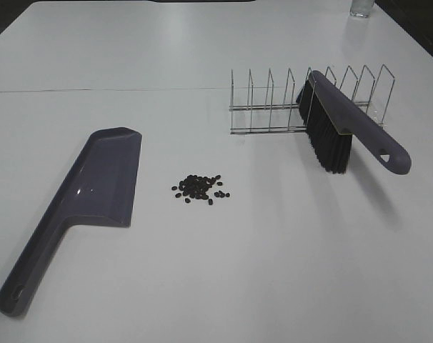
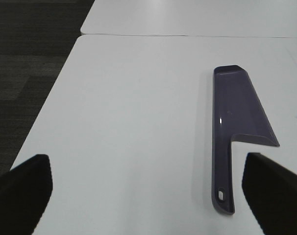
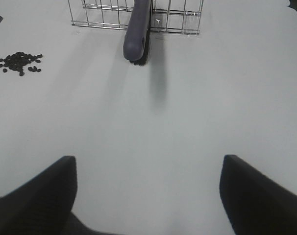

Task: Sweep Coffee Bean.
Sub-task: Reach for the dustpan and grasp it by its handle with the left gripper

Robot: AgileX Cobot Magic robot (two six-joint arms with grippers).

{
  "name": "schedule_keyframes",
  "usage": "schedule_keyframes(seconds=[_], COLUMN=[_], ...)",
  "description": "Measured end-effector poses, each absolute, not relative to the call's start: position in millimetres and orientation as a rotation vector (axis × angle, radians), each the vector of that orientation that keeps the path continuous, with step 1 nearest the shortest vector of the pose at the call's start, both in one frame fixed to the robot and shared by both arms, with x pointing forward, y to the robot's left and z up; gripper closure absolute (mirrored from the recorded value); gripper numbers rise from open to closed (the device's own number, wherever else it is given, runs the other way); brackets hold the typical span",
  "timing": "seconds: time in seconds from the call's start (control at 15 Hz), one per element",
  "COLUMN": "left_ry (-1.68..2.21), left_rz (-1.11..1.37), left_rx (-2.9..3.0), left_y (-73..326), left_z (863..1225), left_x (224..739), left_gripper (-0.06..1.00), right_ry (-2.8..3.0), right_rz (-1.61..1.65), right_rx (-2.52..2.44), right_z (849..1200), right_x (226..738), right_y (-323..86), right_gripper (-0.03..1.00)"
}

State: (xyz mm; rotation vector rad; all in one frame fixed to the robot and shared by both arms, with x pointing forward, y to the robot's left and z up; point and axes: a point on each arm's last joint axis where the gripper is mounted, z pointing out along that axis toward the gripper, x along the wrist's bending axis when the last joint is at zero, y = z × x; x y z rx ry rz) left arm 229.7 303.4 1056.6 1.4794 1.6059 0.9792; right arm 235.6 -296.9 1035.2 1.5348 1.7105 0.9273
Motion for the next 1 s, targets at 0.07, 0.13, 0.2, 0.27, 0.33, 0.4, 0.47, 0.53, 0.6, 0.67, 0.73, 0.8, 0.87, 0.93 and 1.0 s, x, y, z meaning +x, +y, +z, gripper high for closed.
schedule_keyframes(seconds=[0.07, 0.13, 0.2, 0.27, 0.33, 0.4, 0.47, 0.53, 0.6, 0.67, 0.73, 0.8, 0.87, 0.93, 1.0], left_ry=[1.608, 1.608, 1.607, 1.607, 1.607, 1.607, 1.606, 1.605, 1.595, 1.588, 1.581, 1.580, 1.580, 1.579, 1.579], left_rz=[0.982, 0.983, 0.984, 0.983, 0.983, 0.983, 0.979, 0.977, 0.956, 0.957, 0.953, 0.953, 0.952, 0.951, 0.951], left_rx=[1.478, 1.479, 1.481, 1.480, 1.480, 1.480, 1.479, 1.479, 1.480, 1.488, 1.493, 1.494, 1.494, 1.494, 1.494], left_y=[303.8, 303.8, 303.8, 303.8, 303.8, 303.8, 303.4, 303.3, 301.5, 301.1, 300.6, 300.5, 300.4, 300.3, 300.3], left_z=[1056.6, 1056.6, 1056.6, 1056.6, 1056.6, 1056.6, 1056.6, 1056.6, 1056.5, 1056.5, 1056.5, 1056.5, 1056.5, 1056.5, 1056.5], left_x=[229.7, 229.7, 229.7, 229.7, 229.7, 229.7, 229.7, 229.7, 229.8, 229.8, 229.9, 229.9, 229.9, 229.9, 229.9], left_gripper=[-0.05, -0.05, -0.05, -0.05, -0.05, -0.05, -0.05, -0.05, -0.05, -0.05, -0.05, -0.05, -0.05, -0.05, -0.05], right_ry=[1.710, 1.710, 1.710, 1.710, 1.710, 1.710, 1.710, 1.710, 1.710, 1.710, 1.710, 1.710, 1.710, 1.710, 1.710], right_rz=[0.927, 0.927, 0.927, 0.927, 0.927, 0.927, 0.927, 0.927, 0.927, 0.927, 0.927, 0.927, 0.927, 0.927, 0.927], right_rx=[1.535, 1.535, 1.535, 1.535, 1.535, 1.535, 1.535, 1.535, 1.535, 1.535, 1.535, 1.535, 1.535, 1.535, 1.535], right_z=[1035.2, 1035.2, 1035.2, 1035.2, 1035.2, 1035.2, 1035.2, 1035.2, 1035.2, 1035.2, 1035.2, 1035.2, 1035.2, 1035.2, 1035.2], right_x=[235.6, 235.6, 235.6, 235.6, 235.6, 235.6, 235.6, 235.6, 235.6, 235.6, 235.6, 235.6, 235.6, 235.6, 235.6], right_y=[-296.9, -296.9, -296.9, -296.9, -296.9, -296.9, -296.9, -296.9, -296.9, -296.9, -296.9, -296.9, -296.9, -296.9, -296.9], right_gripper=[0.27, 0.27, 0.27, 0.27, 0.27, 0.27, 0.27, 0.27, 0.27, 0.27, 0.27, 0.27, 0.27, 0.27, 0.27])
